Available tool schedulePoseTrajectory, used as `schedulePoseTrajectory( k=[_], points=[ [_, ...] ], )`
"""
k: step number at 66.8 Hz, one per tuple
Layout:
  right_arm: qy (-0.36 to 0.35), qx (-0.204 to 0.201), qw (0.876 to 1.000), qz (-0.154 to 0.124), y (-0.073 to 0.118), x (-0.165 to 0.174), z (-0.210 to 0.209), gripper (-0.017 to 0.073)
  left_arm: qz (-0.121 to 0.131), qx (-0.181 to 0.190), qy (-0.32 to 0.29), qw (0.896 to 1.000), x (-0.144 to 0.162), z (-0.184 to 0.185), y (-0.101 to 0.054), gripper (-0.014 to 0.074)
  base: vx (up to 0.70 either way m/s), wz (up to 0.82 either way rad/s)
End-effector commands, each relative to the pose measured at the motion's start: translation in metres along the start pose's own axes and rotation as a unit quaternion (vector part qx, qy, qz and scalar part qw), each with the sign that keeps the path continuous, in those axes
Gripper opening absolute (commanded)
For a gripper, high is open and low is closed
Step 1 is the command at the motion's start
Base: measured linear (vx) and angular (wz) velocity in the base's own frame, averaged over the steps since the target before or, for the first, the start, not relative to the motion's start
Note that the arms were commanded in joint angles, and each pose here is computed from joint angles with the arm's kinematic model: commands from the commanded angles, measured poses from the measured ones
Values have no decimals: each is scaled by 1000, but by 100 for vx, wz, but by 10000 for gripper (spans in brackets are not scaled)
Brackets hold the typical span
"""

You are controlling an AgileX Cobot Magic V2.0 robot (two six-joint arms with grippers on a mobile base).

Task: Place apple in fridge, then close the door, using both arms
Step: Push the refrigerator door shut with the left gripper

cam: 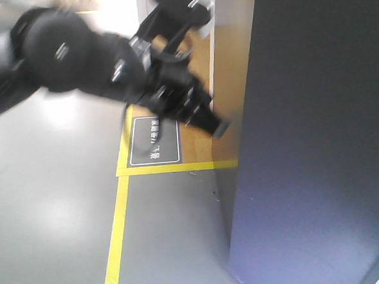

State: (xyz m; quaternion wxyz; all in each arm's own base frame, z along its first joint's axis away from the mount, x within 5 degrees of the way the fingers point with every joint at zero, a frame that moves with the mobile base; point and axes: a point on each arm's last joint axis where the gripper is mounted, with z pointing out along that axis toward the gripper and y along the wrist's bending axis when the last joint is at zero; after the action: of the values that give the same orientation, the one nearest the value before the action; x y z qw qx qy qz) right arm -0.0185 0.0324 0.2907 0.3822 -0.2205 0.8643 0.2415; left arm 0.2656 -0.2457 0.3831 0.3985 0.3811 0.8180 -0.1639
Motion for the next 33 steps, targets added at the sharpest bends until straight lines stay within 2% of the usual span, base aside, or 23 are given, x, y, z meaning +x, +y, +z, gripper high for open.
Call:
schedulePoseTrajectory(
  k=[1,14,25,33],
  points=[
    [2,-8,1000,-1,3,-4,-3,574,-11,-20,-70,997,4,-29,0,-6,0,0],
    [-8,-23,1000,4,6,-6,-3,574,-23,-66,-46,996,49,-44,3,-6,0,0],
    [-9,-14,1000,-1,4,-6,-3,574,-69,-100,-37,992,81,-65,4,-6,0,0],
    [-8,1,1000,-2,1,-6,-3,573,-76,-111,-40,990,102,-77,3,-6,0,0]
  ],
)
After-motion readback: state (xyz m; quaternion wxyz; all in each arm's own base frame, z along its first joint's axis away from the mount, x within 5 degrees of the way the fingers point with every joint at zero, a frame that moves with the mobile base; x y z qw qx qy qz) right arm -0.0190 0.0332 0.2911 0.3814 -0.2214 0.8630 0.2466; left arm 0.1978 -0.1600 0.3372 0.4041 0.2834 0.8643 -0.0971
